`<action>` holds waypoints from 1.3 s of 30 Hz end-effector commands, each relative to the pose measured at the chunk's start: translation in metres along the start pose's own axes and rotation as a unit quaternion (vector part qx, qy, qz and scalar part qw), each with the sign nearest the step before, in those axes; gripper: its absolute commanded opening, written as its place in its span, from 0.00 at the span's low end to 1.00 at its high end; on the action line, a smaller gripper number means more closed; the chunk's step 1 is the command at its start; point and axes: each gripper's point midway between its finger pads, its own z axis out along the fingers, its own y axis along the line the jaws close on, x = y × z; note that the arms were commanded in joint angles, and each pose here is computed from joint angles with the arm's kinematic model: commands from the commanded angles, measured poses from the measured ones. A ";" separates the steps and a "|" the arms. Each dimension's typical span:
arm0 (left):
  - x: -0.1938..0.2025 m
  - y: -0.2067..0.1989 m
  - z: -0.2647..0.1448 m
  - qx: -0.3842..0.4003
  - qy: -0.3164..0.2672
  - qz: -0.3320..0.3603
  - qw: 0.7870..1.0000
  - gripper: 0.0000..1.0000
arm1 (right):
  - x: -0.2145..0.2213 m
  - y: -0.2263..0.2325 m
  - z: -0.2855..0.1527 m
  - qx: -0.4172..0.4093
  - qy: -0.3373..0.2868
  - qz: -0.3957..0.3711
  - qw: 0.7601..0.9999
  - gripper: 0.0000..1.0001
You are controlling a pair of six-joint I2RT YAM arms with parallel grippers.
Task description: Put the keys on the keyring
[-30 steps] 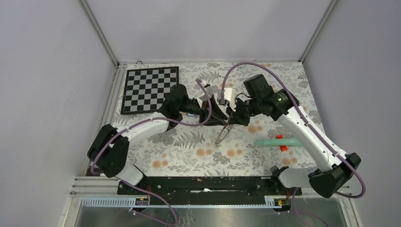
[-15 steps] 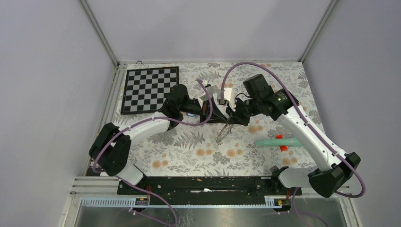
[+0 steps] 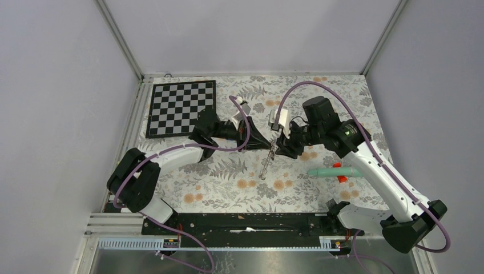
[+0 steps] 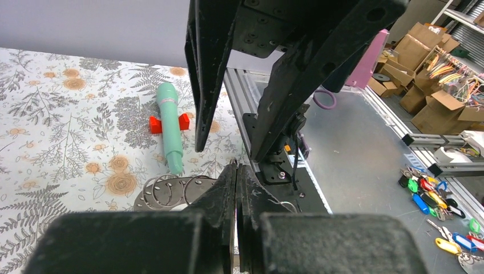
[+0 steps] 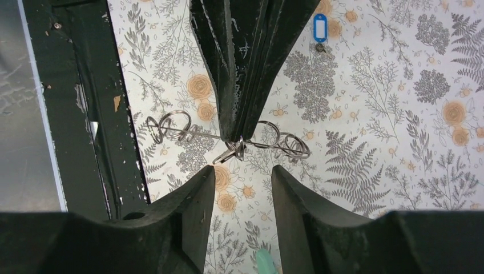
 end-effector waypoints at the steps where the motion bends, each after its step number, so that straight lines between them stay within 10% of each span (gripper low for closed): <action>1: -0.028 -0.022 -0.002 0.024 -0.031 0.063 0.997 0.00 | -0.011 0.005 0.002 -0.017 -0.038 0.000 0.999 0.48; 26: -0.030 -0.028 -0.004 0.029 -0.053 0.053 0.997 0.00 | -0.015 0.018 0.019 -0.076 -0.093 0.003 0.993 0.01; 39: -0.037 -0.034 -0.005 0.040 -0.069 0.058 0.995 0.00 | -0.005 0.019 0.029 -0.083 -0.090 0.011 0.992 0.00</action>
